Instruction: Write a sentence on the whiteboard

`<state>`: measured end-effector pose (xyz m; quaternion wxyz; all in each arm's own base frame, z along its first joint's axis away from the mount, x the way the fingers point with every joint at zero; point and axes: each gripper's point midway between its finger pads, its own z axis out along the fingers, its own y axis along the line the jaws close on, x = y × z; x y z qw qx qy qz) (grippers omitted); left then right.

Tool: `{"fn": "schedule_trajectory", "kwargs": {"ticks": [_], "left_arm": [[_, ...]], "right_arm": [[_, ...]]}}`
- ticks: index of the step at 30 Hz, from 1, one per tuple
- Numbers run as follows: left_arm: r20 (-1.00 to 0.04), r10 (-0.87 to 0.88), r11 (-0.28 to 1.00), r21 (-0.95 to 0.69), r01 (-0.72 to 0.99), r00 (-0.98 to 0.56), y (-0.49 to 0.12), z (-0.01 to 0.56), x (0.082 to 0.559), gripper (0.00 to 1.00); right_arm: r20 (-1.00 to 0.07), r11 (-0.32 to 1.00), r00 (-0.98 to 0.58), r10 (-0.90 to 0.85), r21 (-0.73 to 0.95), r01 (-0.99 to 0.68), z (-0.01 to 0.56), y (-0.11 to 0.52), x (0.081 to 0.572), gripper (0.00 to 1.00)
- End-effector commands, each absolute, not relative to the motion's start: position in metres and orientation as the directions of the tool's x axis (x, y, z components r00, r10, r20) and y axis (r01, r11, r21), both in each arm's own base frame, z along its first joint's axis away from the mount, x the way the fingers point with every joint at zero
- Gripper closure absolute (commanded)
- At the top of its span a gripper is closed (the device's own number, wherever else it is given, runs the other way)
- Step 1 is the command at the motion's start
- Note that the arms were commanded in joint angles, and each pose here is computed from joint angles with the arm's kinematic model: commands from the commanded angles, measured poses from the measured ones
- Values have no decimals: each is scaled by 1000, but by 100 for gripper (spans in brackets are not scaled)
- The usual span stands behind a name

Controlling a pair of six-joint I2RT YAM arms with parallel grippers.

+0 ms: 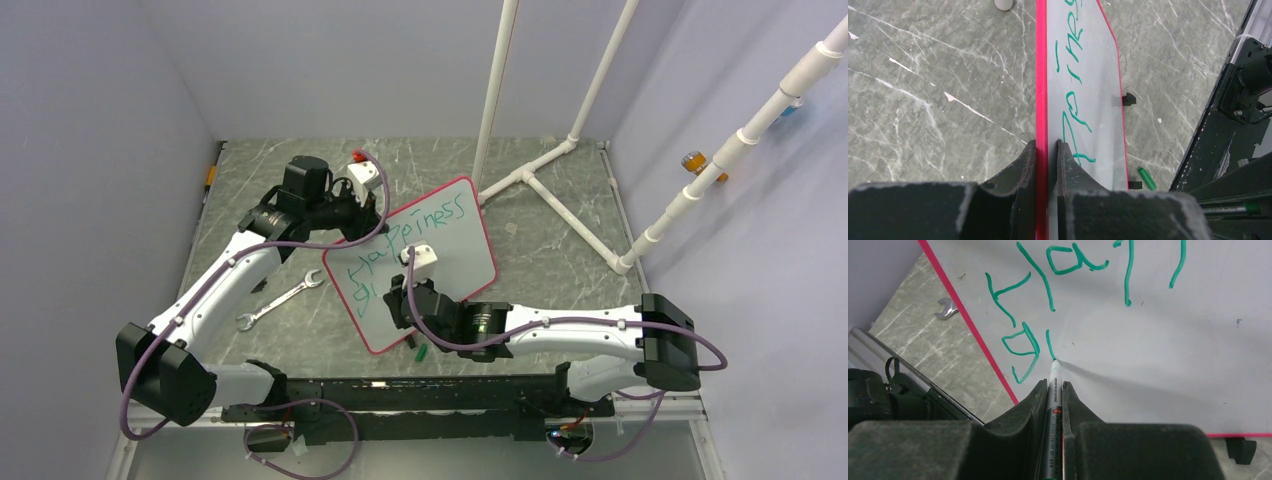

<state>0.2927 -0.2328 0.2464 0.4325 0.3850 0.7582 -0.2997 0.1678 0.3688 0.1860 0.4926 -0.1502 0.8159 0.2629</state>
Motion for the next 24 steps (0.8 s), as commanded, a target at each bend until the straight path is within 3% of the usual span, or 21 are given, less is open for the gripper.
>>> {"fn": "schedule_trajectory", "kwargs": {"ticks": [1,24], "left_arm": [[-914,336,549,-7,836,-229,-227,264,308,100],[-914,335,548,-9,837,-229,-227,264,307,100]], "right_arm": [[-870,816,-491,56,323,-479,185,364,167,100],[-897,810,-438,64,303,-502,217,380,176,100]]}}
